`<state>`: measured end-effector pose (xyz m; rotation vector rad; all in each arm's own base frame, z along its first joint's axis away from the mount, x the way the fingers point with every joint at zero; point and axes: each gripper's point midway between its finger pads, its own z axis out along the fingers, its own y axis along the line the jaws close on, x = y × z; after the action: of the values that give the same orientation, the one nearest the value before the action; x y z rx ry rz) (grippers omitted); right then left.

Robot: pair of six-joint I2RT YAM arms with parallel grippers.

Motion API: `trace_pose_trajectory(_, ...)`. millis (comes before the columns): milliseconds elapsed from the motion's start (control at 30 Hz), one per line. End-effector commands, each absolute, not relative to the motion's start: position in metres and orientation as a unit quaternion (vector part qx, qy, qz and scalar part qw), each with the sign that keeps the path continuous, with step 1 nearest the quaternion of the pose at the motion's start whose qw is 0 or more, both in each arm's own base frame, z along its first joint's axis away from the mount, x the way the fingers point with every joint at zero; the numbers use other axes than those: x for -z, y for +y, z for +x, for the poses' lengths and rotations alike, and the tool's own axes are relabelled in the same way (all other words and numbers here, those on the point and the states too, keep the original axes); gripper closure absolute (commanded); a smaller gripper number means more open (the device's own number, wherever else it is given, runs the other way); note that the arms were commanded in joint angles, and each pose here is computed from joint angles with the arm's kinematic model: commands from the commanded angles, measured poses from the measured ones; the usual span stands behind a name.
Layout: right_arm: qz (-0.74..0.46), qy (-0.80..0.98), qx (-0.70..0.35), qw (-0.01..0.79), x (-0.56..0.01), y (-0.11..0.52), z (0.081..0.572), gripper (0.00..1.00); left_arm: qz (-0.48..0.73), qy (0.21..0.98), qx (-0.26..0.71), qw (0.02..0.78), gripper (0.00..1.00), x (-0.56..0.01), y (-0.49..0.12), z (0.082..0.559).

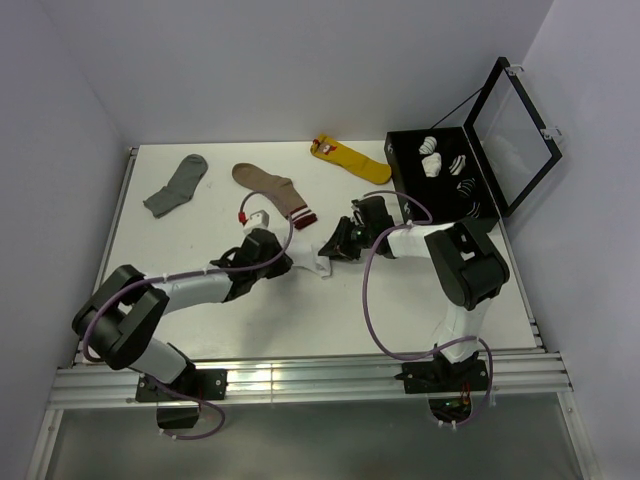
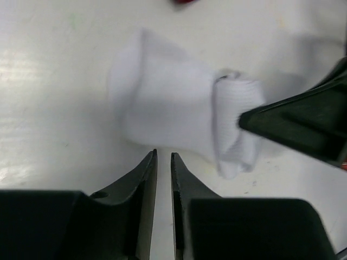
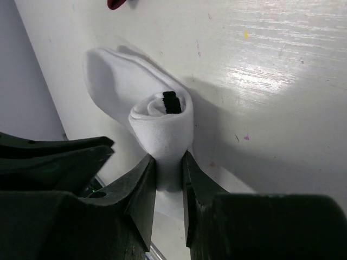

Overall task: Roll the socks
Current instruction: Roll the sock at the center of the board.

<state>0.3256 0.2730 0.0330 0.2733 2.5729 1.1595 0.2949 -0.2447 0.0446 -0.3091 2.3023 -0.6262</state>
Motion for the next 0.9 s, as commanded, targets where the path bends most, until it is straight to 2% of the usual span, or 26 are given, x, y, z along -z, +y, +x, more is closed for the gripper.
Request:
trace_pose_trajectory(0,0.071,0.893,-0.411,0.168,-0.038,0.272,0.333,1.00,-0.087,0.870,0.272,0.401,0.78,-0.093,-0.266,0.319)
trace_pose_trajectory(100,0.070,0.893,-0.411,0.168,-0.038,0.273,0.332,1.00,-0.074,0.866,0.296,0.397,0.78,-0.099,-0.286,0.331)
trace_pose_trajectory(467,0.071,0.892,-0.414,0.167,-0.038,0.274,0.335,1.00,-0.069,0.894,0.282,0.341,0.85,-0.045,-0.304,0.335)
trace_pose_trajectory(867,0.070,0.897,-0.405,0.162,-0.030,0.273,0.333,1.00,-0.049,0.898,0.287,0.331,0.82,-0.033,-0.324,0.331)
